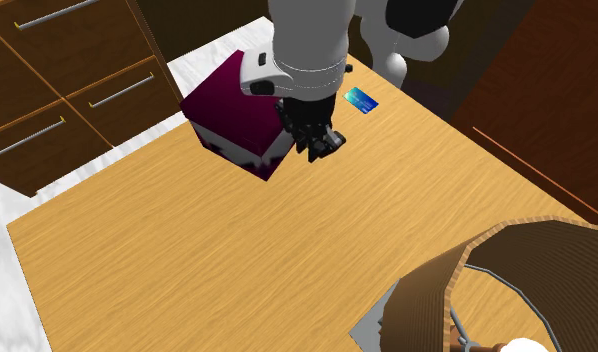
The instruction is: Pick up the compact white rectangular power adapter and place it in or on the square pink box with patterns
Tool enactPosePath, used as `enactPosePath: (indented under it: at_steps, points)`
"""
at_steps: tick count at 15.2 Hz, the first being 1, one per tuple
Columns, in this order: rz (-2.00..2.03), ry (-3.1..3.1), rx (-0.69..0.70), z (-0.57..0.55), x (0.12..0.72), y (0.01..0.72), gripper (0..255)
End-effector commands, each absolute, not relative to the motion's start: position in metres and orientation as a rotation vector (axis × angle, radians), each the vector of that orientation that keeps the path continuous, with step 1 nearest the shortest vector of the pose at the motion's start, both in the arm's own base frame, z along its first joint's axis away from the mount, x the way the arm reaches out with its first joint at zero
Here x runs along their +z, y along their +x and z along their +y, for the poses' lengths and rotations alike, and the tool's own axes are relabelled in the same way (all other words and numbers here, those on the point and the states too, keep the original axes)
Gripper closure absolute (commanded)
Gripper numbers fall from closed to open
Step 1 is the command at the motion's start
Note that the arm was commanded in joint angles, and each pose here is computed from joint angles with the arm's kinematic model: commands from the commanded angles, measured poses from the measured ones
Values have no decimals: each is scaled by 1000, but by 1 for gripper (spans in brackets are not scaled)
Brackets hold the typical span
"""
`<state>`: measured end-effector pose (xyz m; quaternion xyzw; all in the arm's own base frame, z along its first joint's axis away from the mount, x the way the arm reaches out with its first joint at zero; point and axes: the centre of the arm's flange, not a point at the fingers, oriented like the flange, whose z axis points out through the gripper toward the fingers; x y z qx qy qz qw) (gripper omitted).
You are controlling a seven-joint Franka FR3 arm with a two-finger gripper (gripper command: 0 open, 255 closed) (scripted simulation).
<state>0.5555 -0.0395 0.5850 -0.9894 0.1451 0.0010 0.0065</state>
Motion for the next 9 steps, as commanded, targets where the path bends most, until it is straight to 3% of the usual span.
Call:
enactPosePath:
  at_steps: [1, 9]
  points:
    - [454, -3096, 4, -40, 596, 556, 255]
    - [454, -3096, 4, -40, 638, 556, 255]
